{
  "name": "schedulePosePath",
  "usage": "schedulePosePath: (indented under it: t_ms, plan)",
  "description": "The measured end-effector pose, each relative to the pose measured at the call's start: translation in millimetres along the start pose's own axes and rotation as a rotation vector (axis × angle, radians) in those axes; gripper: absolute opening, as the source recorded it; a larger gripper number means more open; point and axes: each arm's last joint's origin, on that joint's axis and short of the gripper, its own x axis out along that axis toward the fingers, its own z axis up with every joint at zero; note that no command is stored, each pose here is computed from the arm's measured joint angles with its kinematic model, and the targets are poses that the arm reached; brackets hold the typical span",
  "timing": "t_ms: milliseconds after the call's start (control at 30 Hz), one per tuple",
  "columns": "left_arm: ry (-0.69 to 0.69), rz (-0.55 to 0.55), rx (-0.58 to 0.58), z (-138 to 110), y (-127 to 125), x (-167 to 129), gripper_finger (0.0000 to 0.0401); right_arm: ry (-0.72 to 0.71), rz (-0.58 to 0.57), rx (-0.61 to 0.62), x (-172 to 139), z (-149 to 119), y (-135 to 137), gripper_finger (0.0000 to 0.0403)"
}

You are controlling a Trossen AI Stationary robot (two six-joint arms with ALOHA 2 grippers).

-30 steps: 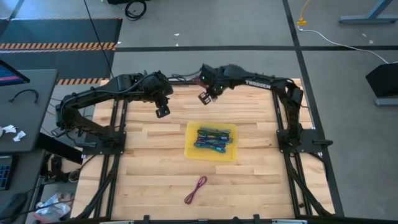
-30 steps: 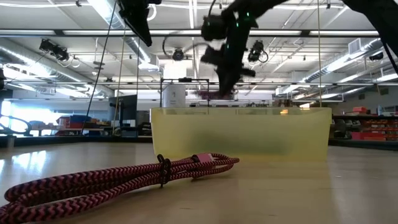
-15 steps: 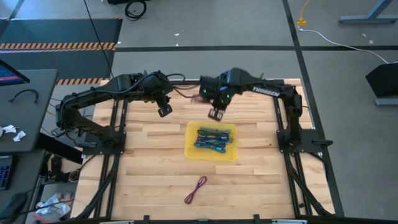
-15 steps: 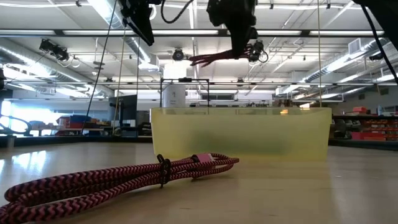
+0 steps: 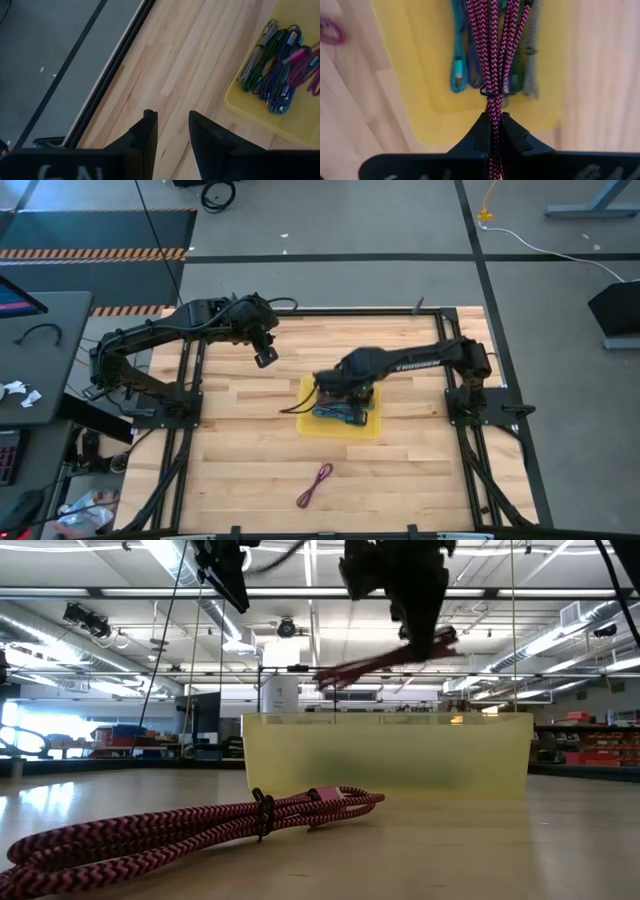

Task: Pick and place USB-C Cables
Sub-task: Put the top pink charger cable into the yellow bin

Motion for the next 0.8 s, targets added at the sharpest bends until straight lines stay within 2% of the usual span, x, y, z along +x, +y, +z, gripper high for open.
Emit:
schedulePosePath:
  t_ms: [233,367,800]
  plan:
    - [0.001,0.000,0.001,-0.1,0.0,0.0,0.0116,0.003,0.051,-0.008,58.4,-0.9,10.3,0.0017]
    - [0.001,0.000,0.001,-0.1,0.0,0.0,0.0116,-0.013,0.063,-0.023,78.4,-1.0,6.7,0.0017]
    - [0.001,0.000,-0.019,-0.1,0.0,0.0,0.0116,-0.062,0.029,-0.080,96.6,5.8,-18.4,0.0017]
